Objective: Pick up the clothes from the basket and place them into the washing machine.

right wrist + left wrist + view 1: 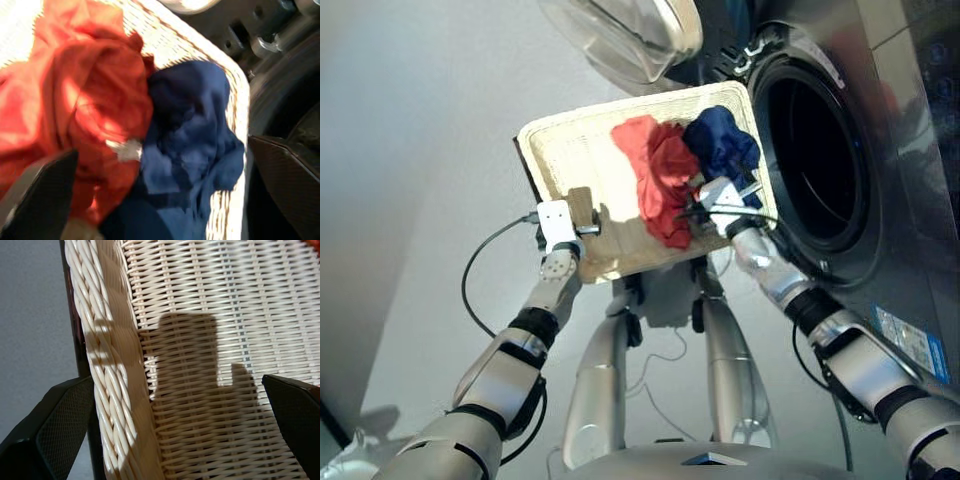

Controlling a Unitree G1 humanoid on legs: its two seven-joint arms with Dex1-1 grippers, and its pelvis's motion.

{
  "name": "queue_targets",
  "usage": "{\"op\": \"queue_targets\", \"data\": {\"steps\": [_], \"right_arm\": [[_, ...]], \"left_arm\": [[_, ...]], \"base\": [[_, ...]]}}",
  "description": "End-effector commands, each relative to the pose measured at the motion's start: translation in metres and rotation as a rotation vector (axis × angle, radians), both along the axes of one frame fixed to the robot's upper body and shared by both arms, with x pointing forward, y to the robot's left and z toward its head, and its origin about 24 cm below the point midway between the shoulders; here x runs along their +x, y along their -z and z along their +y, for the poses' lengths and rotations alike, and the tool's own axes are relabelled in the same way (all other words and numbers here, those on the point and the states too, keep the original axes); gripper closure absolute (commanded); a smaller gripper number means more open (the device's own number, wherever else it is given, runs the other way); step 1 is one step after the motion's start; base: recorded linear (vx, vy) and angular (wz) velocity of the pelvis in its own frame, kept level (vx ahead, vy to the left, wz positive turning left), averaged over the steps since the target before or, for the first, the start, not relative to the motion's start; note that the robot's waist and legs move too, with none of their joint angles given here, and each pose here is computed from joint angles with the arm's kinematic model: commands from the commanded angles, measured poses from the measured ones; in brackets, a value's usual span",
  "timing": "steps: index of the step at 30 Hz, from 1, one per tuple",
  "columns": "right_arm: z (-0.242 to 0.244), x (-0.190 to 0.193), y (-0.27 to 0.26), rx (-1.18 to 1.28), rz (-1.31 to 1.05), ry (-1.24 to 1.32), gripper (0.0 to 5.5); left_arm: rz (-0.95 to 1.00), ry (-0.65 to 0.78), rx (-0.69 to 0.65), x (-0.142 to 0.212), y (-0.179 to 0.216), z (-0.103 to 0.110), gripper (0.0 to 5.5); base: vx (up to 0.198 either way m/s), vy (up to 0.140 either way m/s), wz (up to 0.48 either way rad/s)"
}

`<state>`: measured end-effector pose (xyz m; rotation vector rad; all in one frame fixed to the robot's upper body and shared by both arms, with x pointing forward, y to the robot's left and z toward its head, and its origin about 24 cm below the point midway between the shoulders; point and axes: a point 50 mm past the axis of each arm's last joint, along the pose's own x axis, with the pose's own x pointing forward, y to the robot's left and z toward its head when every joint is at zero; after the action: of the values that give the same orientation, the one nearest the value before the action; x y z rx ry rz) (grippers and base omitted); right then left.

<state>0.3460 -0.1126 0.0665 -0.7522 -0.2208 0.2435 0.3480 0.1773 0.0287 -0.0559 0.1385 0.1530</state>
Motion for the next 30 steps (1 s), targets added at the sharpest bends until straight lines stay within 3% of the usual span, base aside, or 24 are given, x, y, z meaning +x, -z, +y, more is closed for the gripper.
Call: {"op": "queue_targets", "data": {"steps": [1,4,6,7,12,14,21,26,30], "right_arm": [[0.019,-0.002,-0.004,-0.021,-0.043,-0.062,0.0],[0.021,-0.011,0.015,0.013,0.028,-0.061,0.0],[0.022,-0.017,0.024,0.026,0.059,-0.061,0.0],[0.023,-0.022,0.029,0.04,0.066,-0.067,0.0],[0.017,-0.031,0.04,0.06,0.087,-0.047,0.0],[0.012,-0.031,0.038,0.08,0.072,-0.035,0.0],[-0.008,-0.036,0.035,0.115,0.026,0.018,0.0],[-0.007,-0.033,0.031,0.147,0.003,0.039,0.0],[0.003,-0.033,0.022,0.156,-0.03,-0.006,0.0]], "left_arm": [[-0.371,0.226,0.049,0.034,-0.095,-0.078,0.0],[-0.286,0.135,0.068,0.026,-0.066,-0.068,0.0],[-0.193,0.063,0.163,0.018,-0.04,-0.057,0.0],[-0.077,-0.033,0.253,0.009,-0.012,-0.04,0.0],[0.095,-0.18,0.258,-0.029,0.042,-0.018,0.0],[0.073,-0.197,0.281,-0.041,0.048,-0.009,0.0],[-0.162,-0.141,0.267,-0.061,0.024,-0.005,0.0],[-0.445,-0.041,0.272,-0.047,-0.034,-0.029,0.0],[-0.541,0.081,0.311,-0.026,-0.064,-0.061,0.0]], "base": [[0.0,0.0,0.0],[0.0,0.0,0.0],[0.0,0.0,0.0],[0.0,0.0,0.0],[0.001,-0.009,-0.036],[0.0,0.0,0.0],[-0.001,-0.004,0.026],[-0.062,-0.018,0.077],[0.021,0.005,-0.004]]}}
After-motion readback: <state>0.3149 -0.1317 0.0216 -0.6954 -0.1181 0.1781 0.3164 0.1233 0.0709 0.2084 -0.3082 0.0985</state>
